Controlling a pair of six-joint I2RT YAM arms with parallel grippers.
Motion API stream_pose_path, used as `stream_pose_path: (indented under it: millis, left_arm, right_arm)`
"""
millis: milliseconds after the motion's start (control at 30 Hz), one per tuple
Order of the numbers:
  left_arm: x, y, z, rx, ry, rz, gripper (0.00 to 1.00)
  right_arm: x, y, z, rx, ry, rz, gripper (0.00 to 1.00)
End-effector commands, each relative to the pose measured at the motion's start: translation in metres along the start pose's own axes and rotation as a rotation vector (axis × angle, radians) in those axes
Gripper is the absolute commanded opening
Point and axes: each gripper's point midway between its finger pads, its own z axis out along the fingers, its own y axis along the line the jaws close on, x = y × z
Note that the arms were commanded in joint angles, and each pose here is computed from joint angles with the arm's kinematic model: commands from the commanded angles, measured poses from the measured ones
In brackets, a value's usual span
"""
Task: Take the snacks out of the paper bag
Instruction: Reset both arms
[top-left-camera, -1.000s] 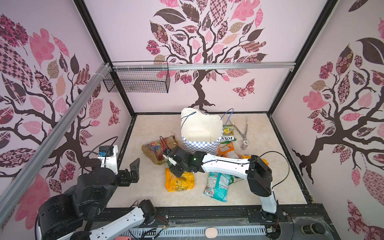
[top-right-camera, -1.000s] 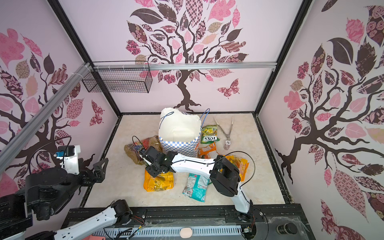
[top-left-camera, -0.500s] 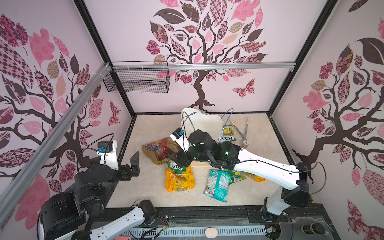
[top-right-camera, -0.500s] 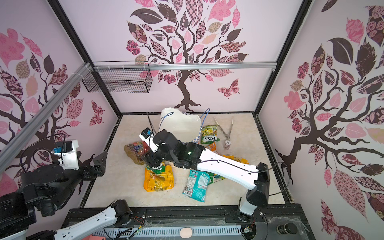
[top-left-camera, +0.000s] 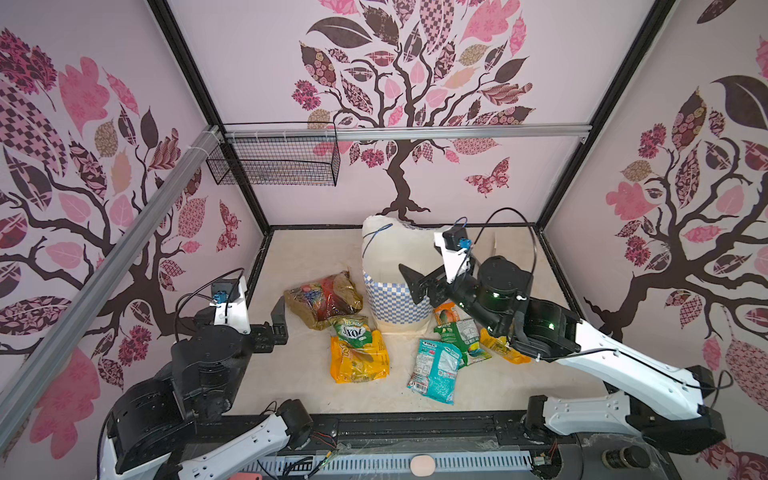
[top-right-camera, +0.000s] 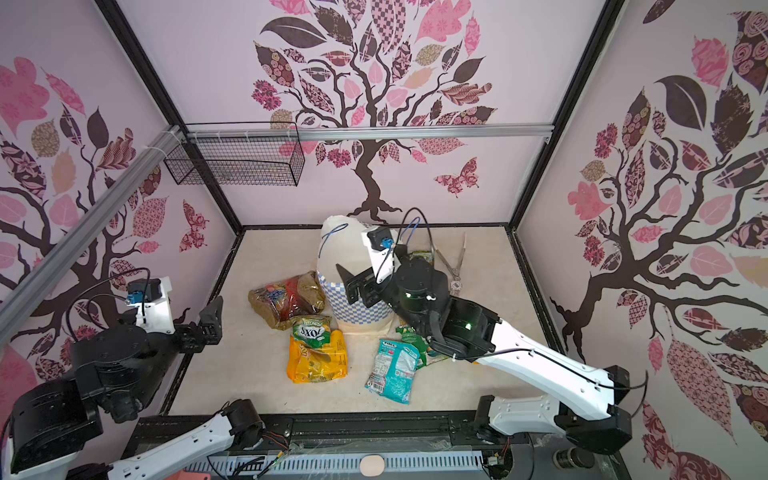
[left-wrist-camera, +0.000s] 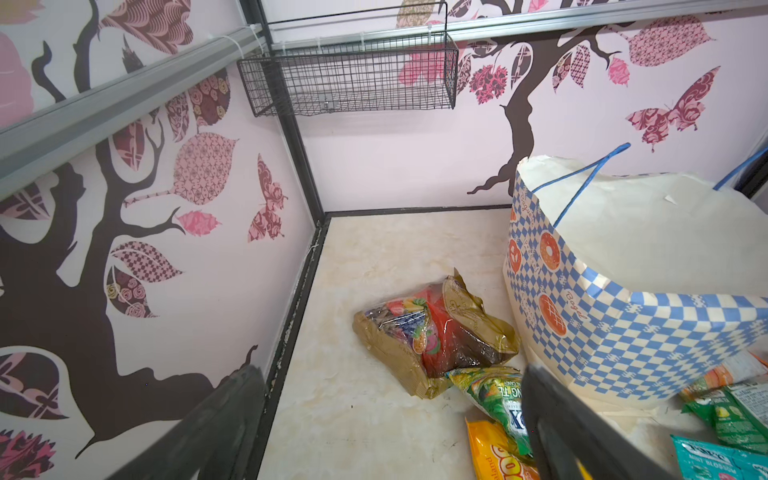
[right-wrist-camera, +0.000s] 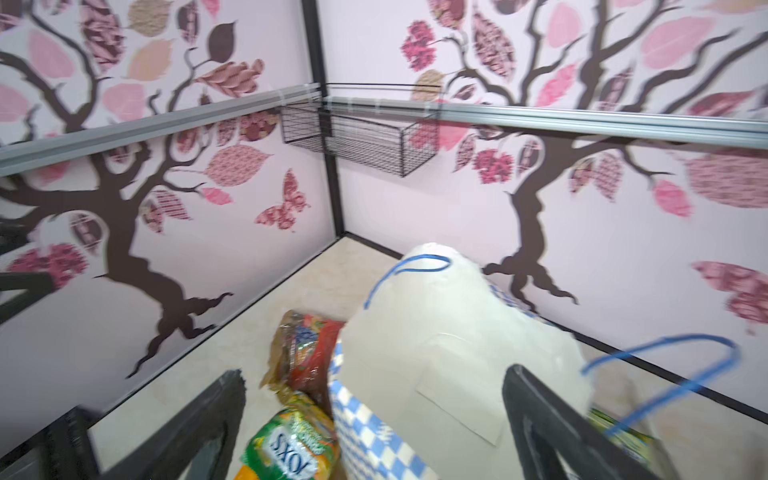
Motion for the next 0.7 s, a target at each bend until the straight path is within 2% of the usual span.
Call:
stream_pose_path:
  millis: [0, 133, 300, 367, 433, 500, 567, 633, 667]
  left_arm:
    - [-0.014, 0.0, 0.005, -0.043, -0.08, -0.017, 0.98]
    - [-0.018, -0.006, 0.015, -0.091, -0.134, 0.003, 0.98]
    - [-0.018, -0.014, 0.026, -0.133, -0.214, -0.016, 0.98]
    - [-0.013, -0.02, 0.034, -0.155, -0.239, -0.011, 0.98]
    - [-0.003, -0.025, 0.048, -0.164, -0.239, -0.018, 0.98]
    - [0.012, -0.024, 0.069, -0.18, -0.192, -0.036, 0.98]
    - [0.034, -0.022, 0.099, -0.169, -0.089, -0.078, 0.98]
    - [0.061, -0.009, 0.132, -0.152, 0.026, -0.201, 0.98]
    - [0.068, -0.003, 0.143, -0.156, 0.048, -0.256, 0.98]
  right_arm:
    - [-0.021, -0.071, -0.019, 0.251, -0.105, 0.03, 1.0]
    - [0.008, -0.164, -0.025, 0.435, -0.073, 0.171, 1.0]
    - [0.082, -0.278, -0.044, 0.659, -0.04, 0.436, 1.0]
    - [0.114, -0.308, -0.052, 0.74, -0.031, 0.5, 1.0]
    - [0.144, -0.321, -0.053, 0.811, -0.003, 0.474, 1.0]
    - [0.172, -0.328, -0.05, 0.846, 0.053, 0.441, 1.0]
    - [0.199, -0.334, -0.05, 0.877, 0.101, 0.399, 1.0]
    - [0.222, -0.341, -0.053, 0.919, 0.135, 0.359, 1.0]
    - [0.231, -0.344, -0.054, 0.932, 0.147, 0.344, 1.0]
